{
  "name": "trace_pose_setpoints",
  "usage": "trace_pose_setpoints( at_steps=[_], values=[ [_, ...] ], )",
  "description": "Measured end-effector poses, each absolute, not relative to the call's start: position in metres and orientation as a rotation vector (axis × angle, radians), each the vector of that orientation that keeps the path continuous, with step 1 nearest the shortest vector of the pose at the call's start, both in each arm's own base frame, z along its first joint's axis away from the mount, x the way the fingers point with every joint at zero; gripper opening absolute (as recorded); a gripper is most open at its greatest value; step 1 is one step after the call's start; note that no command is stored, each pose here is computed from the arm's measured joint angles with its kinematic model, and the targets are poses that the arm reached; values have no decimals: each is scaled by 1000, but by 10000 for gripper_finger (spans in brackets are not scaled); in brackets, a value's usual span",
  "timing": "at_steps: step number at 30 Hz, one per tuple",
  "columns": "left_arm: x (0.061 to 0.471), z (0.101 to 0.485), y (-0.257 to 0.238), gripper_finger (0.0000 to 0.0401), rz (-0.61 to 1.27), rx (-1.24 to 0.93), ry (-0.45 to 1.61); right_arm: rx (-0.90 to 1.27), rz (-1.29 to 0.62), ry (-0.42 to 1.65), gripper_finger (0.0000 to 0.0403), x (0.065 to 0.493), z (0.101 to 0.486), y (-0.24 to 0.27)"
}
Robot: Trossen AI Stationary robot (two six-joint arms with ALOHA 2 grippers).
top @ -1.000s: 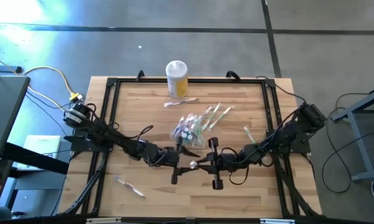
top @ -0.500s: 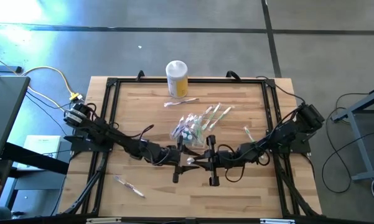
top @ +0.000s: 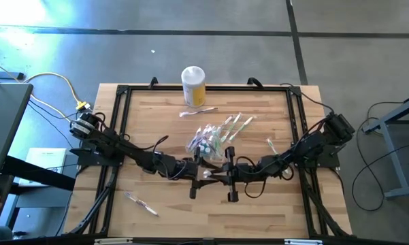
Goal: Pick & Place toothbrushing station
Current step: Put the orange toothbrush into the transparent organizer
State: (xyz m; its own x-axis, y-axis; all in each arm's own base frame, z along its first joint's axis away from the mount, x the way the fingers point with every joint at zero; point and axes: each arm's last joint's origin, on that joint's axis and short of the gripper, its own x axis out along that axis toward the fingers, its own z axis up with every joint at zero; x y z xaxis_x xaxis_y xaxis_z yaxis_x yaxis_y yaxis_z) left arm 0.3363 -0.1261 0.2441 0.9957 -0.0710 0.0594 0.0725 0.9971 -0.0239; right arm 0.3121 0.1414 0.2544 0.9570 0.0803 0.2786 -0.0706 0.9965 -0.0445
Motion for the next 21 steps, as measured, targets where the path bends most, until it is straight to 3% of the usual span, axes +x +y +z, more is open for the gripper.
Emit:
trace_pose_setpoints(
  at_steps=[5, 13, 21],
  values=[
    [336, 244, -126, 178, -72, -26, -57, -34, 77, -284, 11, 312, 254, 142],
    [336, 242, -127, 32, -81, -20, -45, -41, 95, -271, 14, 313, 253, 142],
    [336, 242, -127, 41, -88, -25, -42, -48, 96, -270, 17, 312, 253, 142]
  ],
)
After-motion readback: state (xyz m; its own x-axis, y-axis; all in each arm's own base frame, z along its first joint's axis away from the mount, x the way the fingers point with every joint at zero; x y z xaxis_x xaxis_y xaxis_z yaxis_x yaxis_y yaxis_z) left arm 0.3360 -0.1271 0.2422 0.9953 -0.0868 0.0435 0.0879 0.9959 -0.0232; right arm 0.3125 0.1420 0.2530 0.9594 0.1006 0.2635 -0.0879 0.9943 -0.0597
